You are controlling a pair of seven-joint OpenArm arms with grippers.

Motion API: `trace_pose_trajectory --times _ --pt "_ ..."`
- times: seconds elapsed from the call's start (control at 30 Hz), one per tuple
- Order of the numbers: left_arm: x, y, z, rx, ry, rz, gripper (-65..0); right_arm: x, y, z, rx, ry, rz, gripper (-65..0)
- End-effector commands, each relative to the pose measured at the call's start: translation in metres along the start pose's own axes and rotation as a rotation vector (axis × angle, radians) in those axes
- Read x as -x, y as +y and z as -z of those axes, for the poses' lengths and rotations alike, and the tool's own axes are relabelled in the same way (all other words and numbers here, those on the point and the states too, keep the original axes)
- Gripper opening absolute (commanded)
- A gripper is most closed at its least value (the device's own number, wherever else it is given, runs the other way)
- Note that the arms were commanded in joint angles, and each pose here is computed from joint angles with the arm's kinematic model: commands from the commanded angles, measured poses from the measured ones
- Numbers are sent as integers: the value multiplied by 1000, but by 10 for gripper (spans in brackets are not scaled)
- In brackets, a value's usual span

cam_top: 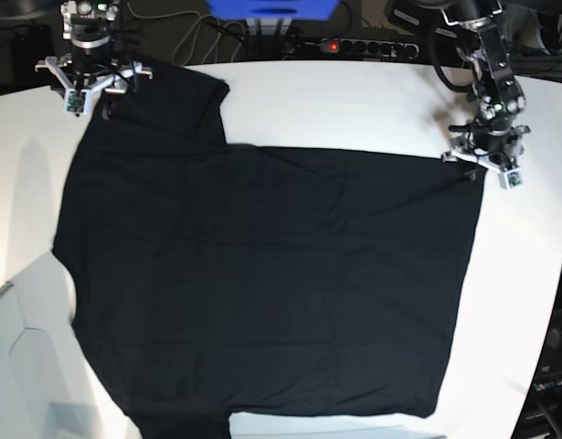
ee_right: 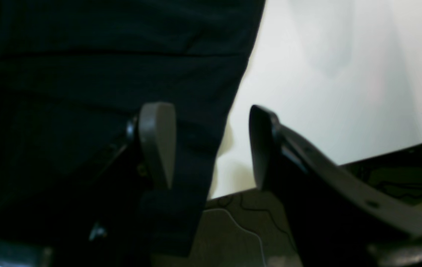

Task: Fold the T-shirt properly
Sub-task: 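Grasp the black shirt's shoulder corners with both grippers, then lift the shoulder edge with both grippers and pull it toward the robot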

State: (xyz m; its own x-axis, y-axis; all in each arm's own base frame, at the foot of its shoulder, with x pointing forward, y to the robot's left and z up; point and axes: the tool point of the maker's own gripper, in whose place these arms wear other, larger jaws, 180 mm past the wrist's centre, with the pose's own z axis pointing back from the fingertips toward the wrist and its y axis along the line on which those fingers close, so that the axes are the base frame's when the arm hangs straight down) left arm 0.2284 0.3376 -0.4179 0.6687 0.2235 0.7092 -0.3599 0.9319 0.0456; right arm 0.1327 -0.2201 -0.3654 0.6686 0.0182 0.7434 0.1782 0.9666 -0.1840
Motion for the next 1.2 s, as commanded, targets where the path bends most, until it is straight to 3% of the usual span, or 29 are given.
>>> trace_pose_trajectory --times 0.0,0.23,0.4,0.63,0.87,1.17 --pt "0 7 -2 -19 10 20 -365 -6 -2 -3 1 -26 -12 -325" --pt "3 8 -3 -22 16 18 -489 -5 -2 -3 1 -24 -13 -323" --pt "1 8 -3 -21 13 20 -650 -4 -2 -4 -3 -21 -15 -319" --pt "13 12 -7 -27 38 29 -650 2 10 -1 -64 -5 -37 -267" --pt "15 12 -8 -28 43 30 -650 17 17 15 -88 114 -36 -268" --pt "21 14 -9 -31 54 34 -650 23 16 20 -86 150 -40 -267"
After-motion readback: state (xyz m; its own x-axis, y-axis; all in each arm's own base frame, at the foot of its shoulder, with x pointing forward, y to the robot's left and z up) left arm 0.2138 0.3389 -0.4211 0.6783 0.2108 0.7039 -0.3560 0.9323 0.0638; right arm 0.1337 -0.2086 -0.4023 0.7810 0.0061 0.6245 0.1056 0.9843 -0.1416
